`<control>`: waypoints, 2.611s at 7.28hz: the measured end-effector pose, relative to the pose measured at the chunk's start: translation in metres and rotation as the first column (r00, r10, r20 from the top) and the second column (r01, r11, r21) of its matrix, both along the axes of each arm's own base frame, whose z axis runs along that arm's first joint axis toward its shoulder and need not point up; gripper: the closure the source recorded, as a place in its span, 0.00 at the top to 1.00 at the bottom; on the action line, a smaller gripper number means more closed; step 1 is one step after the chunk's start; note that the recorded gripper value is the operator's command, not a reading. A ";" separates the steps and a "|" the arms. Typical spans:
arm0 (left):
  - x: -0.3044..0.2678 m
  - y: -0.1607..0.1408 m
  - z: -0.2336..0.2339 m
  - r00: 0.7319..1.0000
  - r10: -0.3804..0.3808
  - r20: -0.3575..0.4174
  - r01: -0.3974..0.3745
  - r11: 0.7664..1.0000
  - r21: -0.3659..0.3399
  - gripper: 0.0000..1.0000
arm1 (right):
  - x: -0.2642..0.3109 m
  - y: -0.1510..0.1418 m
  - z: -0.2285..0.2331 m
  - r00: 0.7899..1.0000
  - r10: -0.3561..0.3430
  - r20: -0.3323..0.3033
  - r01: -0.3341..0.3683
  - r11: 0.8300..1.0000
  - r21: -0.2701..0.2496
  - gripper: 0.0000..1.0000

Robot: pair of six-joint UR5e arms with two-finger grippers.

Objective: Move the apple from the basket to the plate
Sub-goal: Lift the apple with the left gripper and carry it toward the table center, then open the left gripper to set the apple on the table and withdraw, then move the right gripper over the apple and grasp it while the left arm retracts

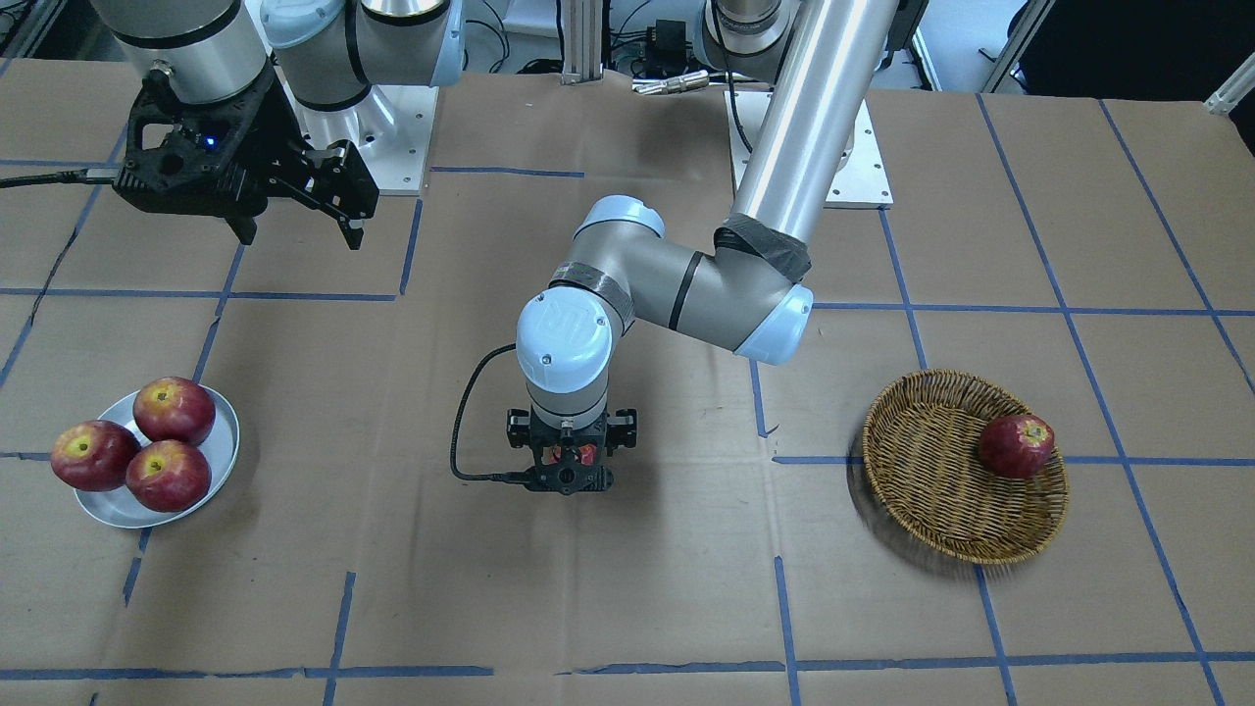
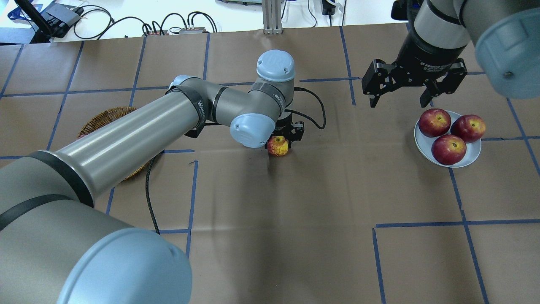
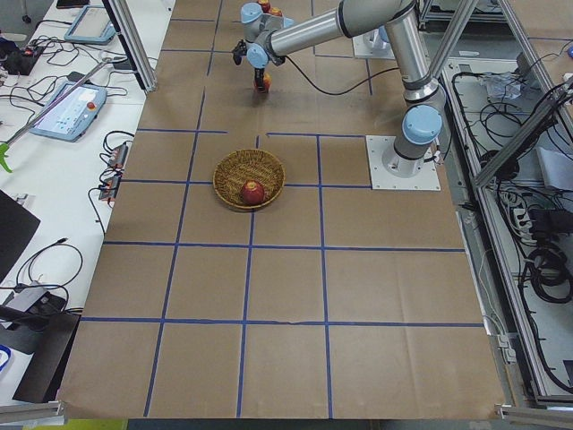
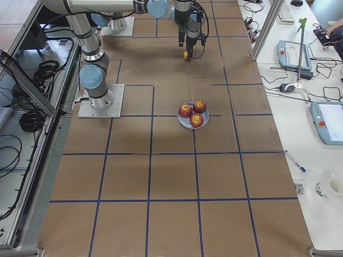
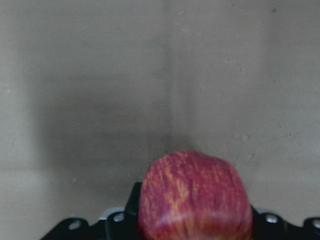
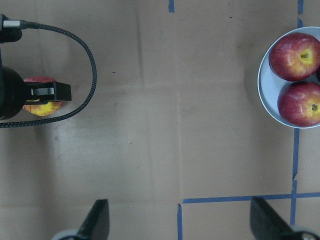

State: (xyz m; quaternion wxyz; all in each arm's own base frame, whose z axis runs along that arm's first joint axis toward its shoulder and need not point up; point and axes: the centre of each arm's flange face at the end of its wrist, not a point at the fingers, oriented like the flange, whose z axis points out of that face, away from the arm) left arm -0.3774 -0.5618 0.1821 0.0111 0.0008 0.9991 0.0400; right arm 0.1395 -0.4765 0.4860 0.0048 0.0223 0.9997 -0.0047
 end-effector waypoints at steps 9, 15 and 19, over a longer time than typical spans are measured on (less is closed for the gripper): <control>0.108 -0.003 0.178 0.981 -0.182 -0.074 0.172 0.978 -0.119 0.99 | -0.001 -0.001 0.003 1.000 0.000 -0.015 0.000 1.000 -0.007 1.00; 0.192 0.037 0.286 0.981 -0.158 -0.110 0.130 0.965 -0.229 0.99 | 0.041 -0.027 0.004 0.999 -0.036 -0.027 0.035 0.999 -0.030 1.00; 0.223 0.041 0.263 0.977 -0.185 -0.105 0.163 0.969 -0.185 0.99 | 0.143 -0.060 -0.045 0.999 -0.035 -0.013 0.034 0.997 -0.062 1.00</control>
